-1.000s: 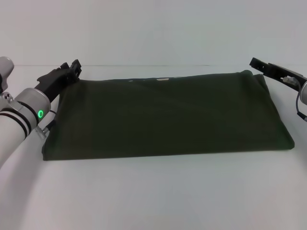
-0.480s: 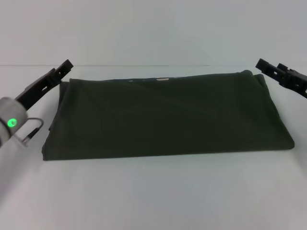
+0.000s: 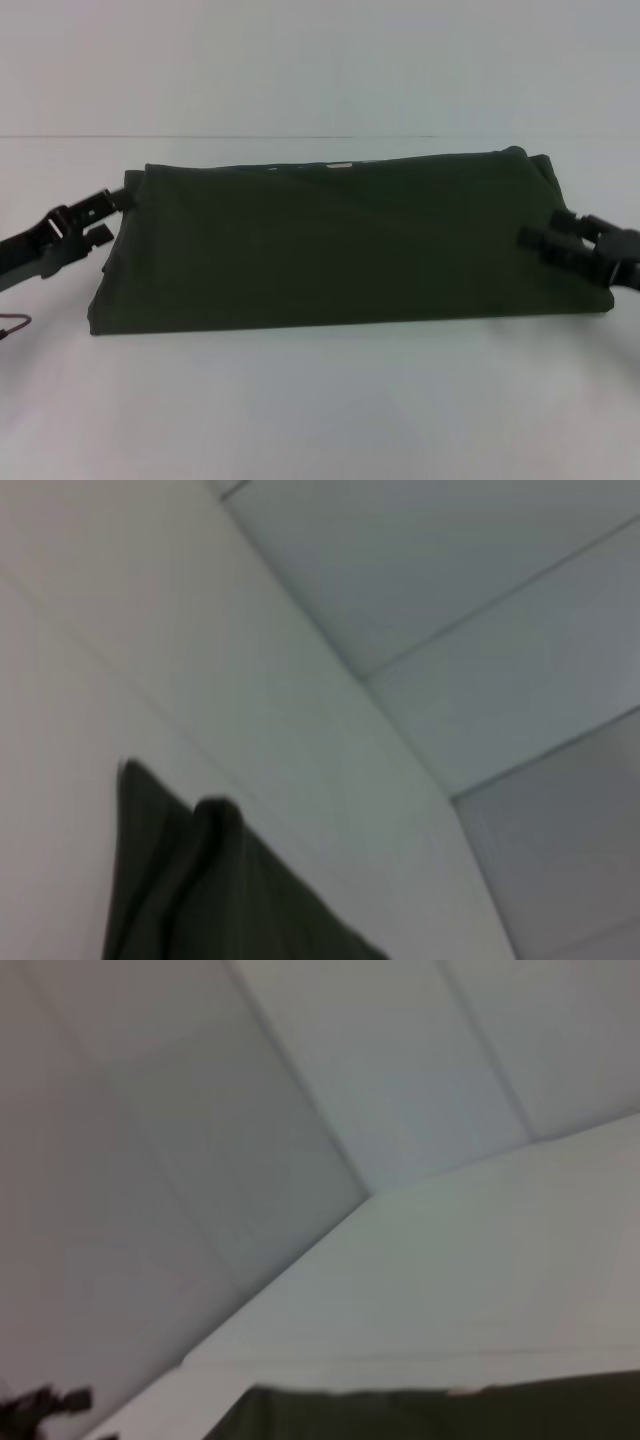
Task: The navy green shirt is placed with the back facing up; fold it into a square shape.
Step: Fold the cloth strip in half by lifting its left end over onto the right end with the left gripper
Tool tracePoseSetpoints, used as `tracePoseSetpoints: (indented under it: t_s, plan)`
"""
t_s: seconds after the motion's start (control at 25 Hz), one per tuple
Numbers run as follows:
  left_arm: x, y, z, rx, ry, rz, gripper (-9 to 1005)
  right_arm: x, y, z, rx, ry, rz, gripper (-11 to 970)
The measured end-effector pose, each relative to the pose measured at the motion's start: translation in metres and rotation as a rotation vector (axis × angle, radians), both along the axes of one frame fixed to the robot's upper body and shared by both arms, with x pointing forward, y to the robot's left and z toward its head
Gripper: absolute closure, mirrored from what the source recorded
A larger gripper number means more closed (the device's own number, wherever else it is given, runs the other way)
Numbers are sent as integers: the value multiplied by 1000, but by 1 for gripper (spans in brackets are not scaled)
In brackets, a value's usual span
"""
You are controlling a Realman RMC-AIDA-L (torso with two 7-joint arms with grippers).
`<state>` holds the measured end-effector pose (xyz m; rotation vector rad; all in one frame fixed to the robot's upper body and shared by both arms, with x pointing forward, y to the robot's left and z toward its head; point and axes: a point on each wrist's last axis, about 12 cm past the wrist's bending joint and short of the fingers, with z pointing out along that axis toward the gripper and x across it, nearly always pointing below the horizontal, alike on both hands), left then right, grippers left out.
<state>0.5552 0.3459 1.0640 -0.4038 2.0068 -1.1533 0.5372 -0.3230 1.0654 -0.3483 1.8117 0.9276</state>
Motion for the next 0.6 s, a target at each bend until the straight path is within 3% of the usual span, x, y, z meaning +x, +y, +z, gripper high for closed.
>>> tracePoseSetpoints:
  t_s: [0.08,0.32,0.6]
  plan:
    - [1,2,2,28,51,-44,162,-6,7,-5,-61,-47,60,45]
    - [8,3,8,59,92,-81,149,-12,38,-12,-202,-263,177,46]
    - [14,5,18,97,96,-134,149,5,76,-8,-281,-387,338,46]
